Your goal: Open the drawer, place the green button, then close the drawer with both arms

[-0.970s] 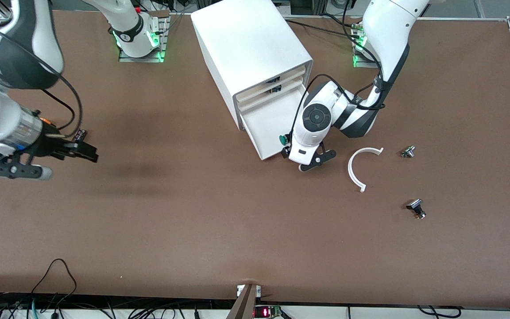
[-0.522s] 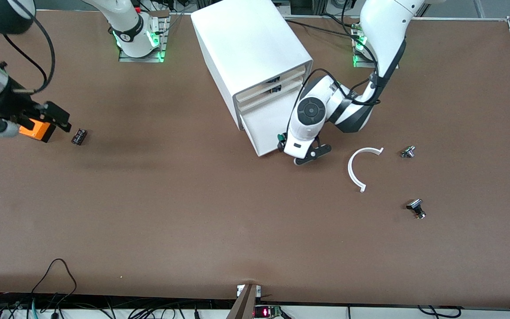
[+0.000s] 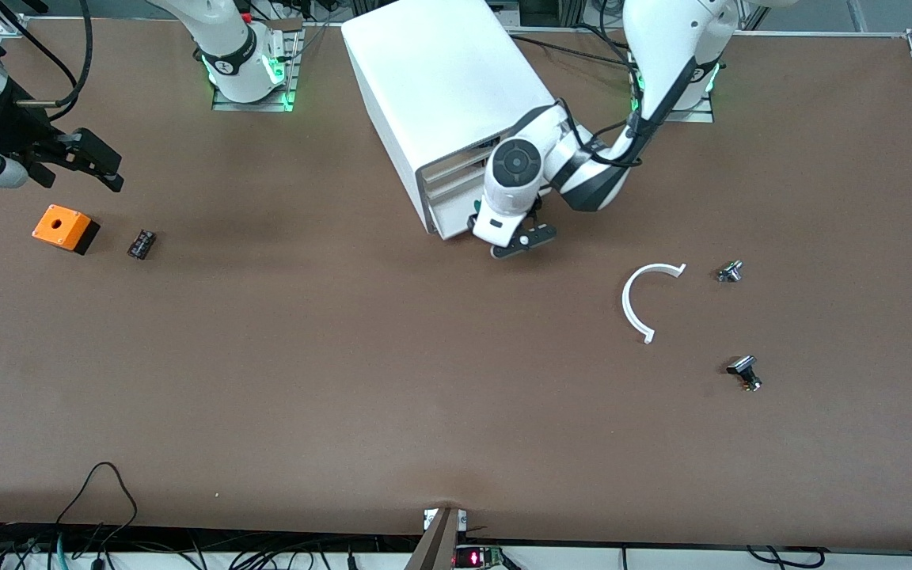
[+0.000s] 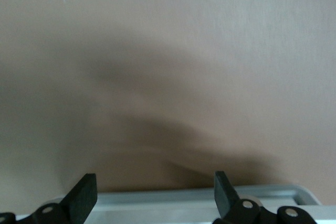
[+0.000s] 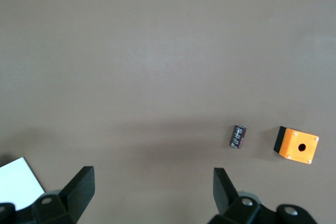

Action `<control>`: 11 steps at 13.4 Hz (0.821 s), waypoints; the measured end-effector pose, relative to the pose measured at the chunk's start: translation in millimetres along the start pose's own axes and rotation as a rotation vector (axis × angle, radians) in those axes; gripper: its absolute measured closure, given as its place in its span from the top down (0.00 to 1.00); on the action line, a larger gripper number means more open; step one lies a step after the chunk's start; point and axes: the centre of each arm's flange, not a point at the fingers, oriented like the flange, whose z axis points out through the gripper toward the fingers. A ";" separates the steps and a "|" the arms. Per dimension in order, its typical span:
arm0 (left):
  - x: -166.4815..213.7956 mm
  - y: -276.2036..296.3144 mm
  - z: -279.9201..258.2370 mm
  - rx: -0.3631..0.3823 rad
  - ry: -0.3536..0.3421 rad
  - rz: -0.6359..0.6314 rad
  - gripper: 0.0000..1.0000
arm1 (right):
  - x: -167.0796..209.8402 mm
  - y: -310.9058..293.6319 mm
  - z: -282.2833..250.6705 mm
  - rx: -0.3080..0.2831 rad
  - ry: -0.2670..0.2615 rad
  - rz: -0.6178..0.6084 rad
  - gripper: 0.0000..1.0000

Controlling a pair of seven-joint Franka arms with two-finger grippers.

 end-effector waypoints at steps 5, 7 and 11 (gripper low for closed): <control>-30.4 4.4 1.5 0.032 -0.030 0.016 0.99 | 0.0 5.2 -1.4 -0.029 0.006 0.030 1.00; -34.7 5.7 1.5 0.027 -0.051 0.007 0.99 | -1.2 -0.6 -2.3 -0.027 0.007 0.026 1.00; -34.7 5.5 1.5 0.027 -0.053 0.004 0.99 | -4.4 -5.9 -7.0 -0.022 0.012 0.025 1.00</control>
